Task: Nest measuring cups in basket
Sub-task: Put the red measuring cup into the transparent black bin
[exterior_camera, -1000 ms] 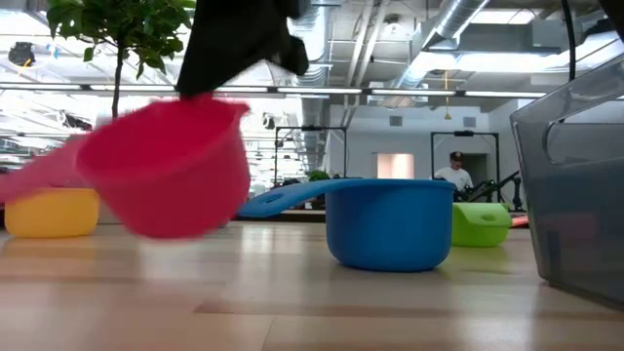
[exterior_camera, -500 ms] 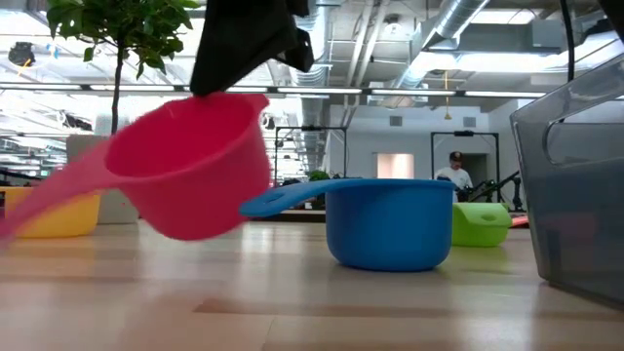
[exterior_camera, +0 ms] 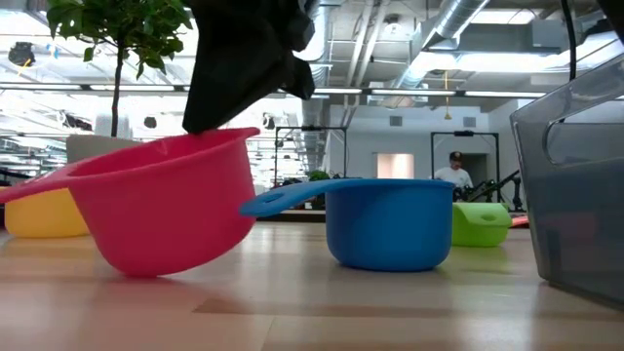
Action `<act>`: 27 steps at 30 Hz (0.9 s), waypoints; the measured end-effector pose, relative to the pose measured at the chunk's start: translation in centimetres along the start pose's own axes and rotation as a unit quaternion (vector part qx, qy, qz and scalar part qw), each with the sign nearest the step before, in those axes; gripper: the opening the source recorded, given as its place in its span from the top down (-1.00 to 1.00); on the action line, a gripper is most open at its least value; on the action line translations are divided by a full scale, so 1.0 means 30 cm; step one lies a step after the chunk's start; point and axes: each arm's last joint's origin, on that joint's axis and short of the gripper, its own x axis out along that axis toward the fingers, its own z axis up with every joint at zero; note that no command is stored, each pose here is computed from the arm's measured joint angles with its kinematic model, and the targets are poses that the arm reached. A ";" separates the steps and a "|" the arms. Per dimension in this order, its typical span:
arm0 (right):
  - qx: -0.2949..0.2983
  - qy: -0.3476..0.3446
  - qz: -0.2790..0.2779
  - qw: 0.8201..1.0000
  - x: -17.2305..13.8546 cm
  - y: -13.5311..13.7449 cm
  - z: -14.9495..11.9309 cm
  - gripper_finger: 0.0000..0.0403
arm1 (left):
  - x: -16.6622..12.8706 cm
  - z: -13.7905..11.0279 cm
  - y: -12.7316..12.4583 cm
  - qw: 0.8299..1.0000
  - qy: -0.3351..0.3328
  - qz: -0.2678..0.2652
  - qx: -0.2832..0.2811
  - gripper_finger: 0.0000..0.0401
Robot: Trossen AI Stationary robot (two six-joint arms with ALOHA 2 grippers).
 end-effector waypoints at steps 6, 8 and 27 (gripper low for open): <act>0.000 -0.009 0.004 1.000 0.000 0.001 0.006 0.55 | 0.000 0.000 0.000 1.000 0.000 0.000 0.000 1.00; -0.001 -0.011 0.005 1.000 0.000 0.002 0.008 0.50 | 0.000 0.000 0.000 1.000 0.000 0.000 -0.001 1.00; -0.006 -0.018 -0.016 1.000 0.012 -0.071 0.039 -0.09 | 0.000 0.000 0.000 1.000 0.000 0.000 0.000 1.00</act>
